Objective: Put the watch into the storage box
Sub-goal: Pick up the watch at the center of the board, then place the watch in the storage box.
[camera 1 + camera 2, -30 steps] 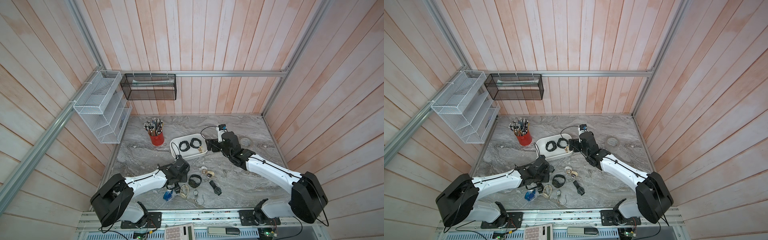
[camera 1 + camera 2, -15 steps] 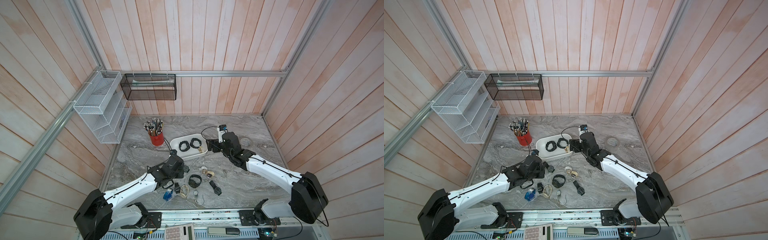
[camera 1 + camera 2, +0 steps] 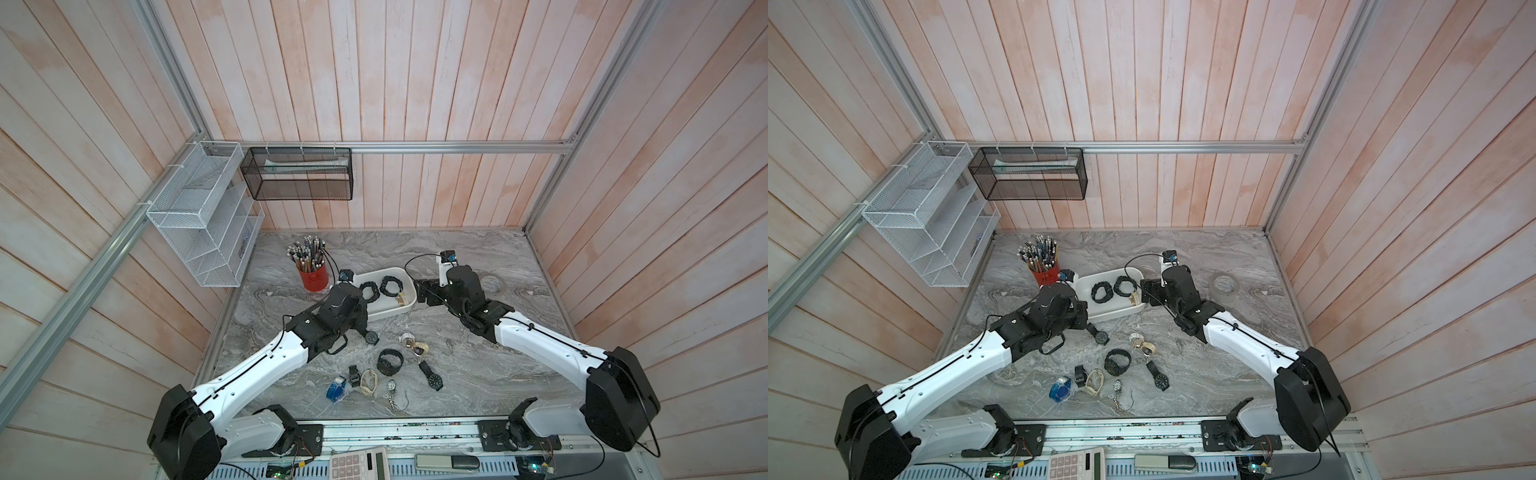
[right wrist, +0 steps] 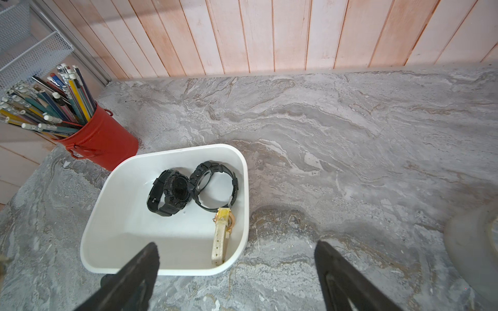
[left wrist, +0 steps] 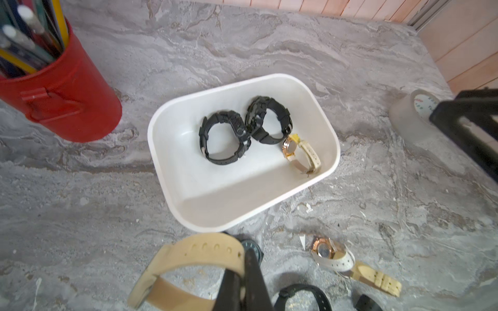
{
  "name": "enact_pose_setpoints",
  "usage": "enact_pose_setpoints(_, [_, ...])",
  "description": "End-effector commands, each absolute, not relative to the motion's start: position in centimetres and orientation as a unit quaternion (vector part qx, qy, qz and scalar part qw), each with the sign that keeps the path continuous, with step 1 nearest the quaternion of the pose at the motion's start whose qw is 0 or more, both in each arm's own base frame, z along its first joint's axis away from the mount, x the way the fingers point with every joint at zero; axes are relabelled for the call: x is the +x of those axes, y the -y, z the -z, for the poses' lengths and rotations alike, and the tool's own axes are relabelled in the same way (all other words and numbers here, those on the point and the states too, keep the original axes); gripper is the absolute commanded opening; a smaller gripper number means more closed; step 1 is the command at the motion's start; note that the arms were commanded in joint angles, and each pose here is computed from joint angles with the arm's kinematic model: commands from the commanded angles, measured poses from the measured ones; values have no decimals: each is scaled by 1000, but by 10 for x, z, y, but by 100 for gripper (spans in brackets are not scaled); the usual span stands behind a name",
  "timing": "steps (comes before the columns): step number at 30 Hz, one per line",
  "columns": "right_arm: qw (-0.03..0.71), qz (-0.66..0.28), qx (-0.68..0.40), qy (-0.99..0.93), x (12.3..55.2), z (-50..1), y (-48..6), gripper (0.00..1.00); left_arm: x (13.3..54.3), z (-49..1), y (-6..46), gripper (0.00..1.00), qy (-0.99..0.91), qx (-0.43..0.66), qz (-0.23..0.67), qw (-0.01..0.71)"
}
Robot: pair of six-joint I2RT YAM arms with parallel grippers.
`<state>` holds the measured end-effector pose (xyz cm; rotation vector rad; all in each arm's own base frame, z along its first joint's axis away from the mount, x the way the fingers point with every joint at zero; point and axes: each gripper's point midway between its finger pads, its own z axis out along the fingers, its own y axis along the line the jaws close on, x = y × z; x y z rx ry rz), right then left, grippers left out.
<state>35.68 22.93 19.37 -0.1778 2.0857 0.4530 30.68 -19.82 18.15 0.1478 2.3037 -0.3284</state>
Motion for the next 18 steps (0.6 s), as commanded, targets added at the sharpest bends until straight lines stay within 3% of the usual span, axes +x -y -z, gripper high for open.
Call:
enact_pose_setpoints(1, [494, -178, -61, -849, 358, -201, -219, 92, 332, -199, 208, 0, -891, 81, 129, 428])
enact_pose_setpoints(18, [494, -170, -48, -851, 357, -199, -202, 92, 398, -164, 233, 0, -896, 96, 136, 412])
